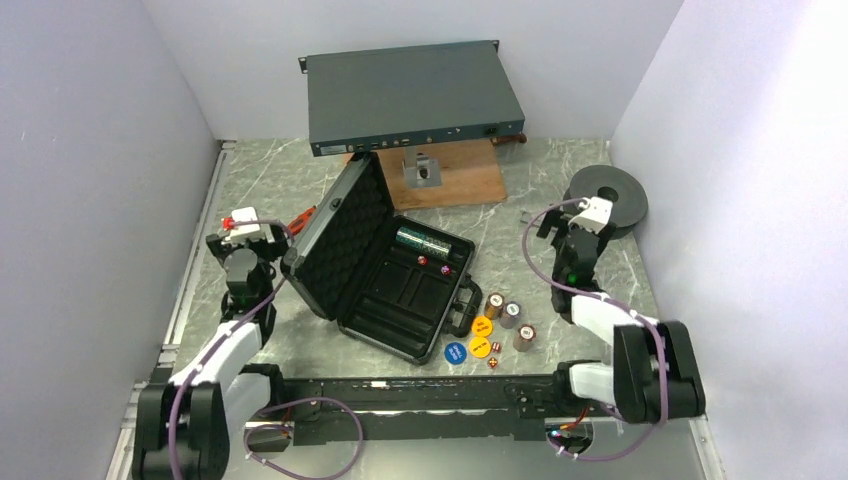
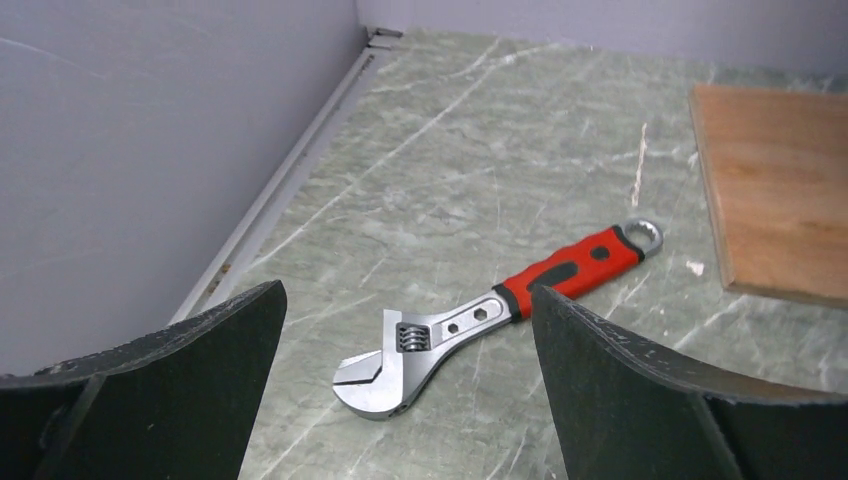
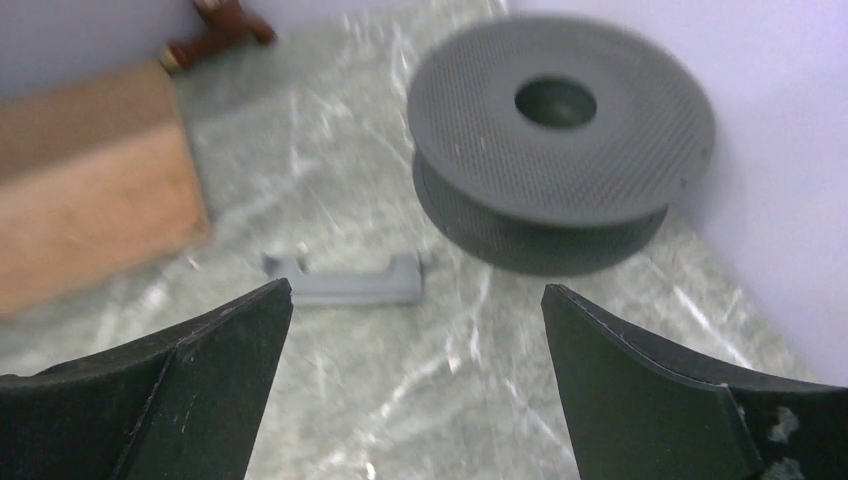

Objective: Pack up texas hold em set

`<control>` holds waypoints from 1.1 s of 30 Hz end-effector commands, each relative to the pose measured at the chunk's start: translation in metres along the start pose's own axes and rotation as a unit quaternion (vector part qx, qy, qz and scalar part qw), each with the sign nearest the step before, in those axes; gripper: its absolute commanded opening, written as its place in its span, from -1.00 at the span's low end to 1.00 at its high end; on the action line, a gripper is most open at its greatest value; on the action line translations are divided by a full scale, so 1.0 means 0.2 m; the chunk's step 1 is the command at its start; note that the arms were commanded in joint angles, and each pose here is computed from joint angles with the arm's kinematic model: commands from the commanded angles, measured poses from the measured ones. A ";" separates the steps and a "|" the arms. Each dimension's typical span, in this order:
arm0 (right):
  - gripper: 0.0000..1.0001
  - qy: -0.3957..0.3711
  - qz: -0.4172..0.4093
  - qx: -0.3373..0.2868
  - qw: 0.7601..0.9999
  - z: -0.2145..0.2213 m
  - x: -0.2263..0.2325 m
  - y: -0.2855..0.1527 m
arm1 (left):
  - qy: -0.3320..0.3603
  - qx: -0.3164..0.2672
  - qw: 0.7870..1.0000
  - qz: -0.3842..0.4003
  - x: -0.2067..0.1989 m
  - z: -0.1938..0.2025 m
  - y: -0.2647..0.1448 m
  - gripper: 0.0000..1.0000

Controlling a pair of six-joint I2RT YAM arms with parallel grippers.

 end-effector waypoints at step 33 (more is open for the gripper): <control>0.76 0.115 -0.136 0.300 0.937 -0.14 0.63 -0.63 | -0.165 0.161 0.968 0.104 0.02 -0.53 -0.50 0.99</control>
Point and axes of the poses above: each gripper's point midway between its finger pads, its own y axis out along the fingers, its own x axis along the line the jaws close on, z = x × y, the point moved 1 cm from there along -y, back along the fingers, and after that the axes turned 11 degrees about y, right-handed, at the moved point
